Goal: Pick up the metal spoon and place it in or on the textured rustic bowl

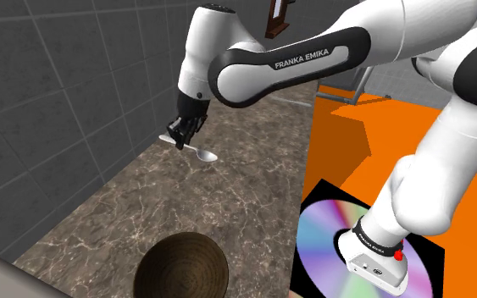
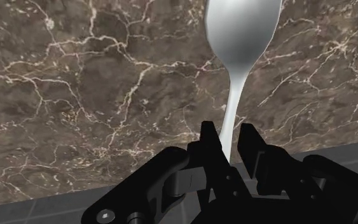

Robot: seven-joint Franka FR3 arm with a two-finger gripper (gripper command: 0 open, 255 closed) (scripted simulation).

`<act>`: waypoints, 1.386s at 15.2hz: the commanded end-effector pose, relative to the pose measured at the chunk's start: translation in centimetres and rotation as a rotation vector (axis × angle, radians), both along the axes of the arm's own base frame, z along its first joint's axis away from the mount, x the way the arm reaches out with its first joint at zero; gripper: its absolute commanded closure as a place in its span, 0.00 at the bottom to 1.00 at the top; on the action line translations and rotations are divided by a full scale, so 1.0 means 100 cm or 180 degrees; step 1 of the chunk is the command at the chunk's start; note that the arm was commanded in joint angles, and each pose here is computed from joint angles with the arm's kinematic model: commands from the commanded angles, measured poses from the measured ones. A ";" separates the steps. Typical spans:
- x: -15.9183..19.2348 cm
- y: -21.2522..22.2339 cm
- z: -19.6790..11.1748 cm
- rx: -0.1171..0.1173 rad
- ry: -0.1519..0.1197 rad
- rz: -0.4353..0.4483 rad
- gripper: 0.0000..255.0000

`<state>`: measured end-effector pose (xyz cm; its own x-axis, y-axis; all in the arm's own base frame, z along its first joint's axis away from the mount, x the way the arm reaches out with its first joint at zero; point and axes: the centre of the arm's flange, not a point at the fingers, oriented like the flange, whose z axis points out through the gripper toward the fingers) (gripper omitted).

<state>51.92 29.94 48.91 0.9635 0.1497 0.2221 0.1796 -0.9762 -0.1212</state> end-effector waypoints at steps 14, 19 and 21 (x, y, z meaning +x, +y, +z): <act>-0.152 0.133 0.006 -0.0001 0.0000 -0.0004 1.00; -0.202 0.176 0.008 -0.0001 0.0000 -0.0004 1.00; -0.221 0.194 0.009 -0.0001 0.0000 -0.0004 1.00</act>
<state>30.81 48.57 49.94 0.9632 0.1510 0.2222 0.1807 -0.9761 -0.1203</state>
